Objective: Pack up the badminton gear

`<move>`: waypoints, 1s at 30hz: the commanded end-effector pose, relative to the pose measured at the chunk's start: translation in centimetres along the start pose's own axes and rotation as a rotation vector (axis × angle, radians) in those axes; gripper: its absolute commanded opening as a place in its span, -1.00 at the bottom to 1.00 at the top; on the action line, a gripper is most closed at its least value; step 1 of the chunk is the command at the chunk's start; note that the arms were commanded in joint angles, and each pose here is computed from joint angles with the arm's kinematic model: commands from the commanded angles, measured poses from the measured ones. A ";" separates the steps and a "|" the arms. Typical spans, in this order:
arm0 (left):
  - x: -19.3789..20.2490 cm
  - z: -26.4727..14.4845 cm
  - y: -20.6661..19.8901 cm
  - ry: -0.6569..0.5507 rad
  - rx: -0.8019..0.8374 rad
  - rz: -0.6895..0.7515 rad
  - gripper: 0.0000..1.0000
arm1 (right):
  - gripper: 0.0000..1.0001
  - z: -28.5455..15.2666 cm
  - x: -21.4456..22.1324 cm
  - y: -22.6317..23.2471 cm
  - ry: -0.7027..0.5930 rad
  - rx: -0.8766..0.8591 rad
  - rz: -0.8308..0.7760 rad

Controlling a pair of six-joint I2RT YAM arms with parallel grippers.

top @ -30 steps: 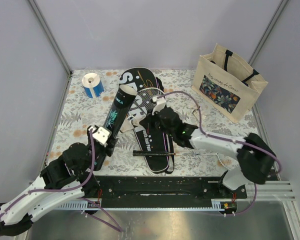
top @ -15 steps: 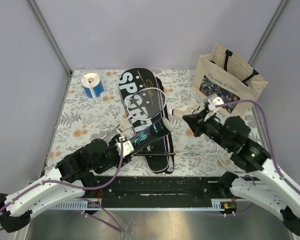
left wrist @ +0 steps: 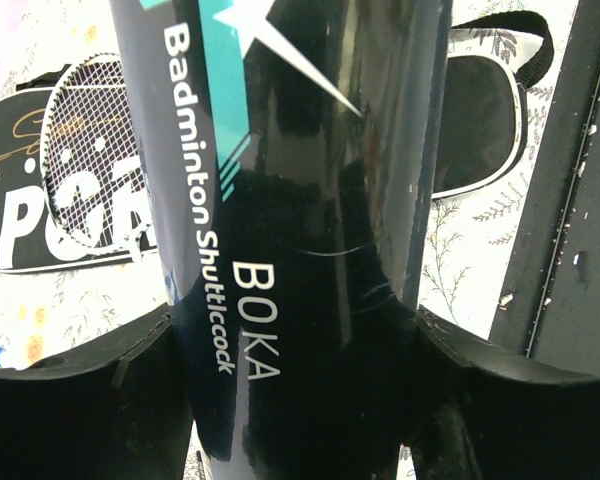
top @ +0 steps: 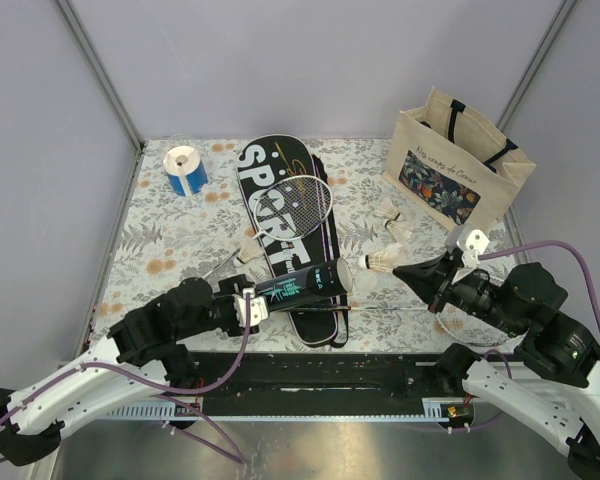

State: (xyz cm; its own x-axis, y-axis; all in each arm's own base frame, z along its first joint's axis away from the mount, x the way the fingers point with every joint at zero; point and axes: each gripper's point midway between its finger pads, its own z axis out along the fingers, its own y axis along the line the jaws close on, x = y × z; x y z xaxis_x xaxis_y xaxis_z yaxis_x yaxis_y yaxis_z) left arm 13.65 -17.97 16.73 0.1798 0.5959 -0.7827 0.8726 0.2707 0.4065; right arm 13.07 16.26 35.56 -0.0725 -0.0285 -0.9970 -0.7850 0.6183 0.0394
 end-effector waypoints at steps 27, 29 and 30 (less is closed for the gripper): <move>-4.8 -0.3 0.7 -0.140 0.045 0.077 -1.00 | -1.00 4.2 2.7 6.5 0.054 -0.393 0.139; -4.8 -0.1 0.6 -0.138 0.048 0.073 -1.00 | -1.00 4.6 2.9 6.6 0.059 -0.400 0.156; -4.9 -0.2 0.8 -0.138 0.043 0.071 -1.00 | -1.00 4.8 3.0 6.7 0.059 -0.403 0.167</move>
State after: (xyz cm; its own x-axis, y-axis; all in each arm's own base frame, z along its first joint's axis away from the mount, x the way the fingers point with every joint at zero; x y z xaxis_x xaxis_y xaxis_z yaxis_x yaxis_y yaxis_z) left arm 13.02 -18.97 16.58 0.2310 0.6051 -0.7619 0.8959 0.1732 0.4092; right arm 10.50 23.01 31.55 -0.2375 -0.0563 -0.9697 -0.9289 0.3053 0.2098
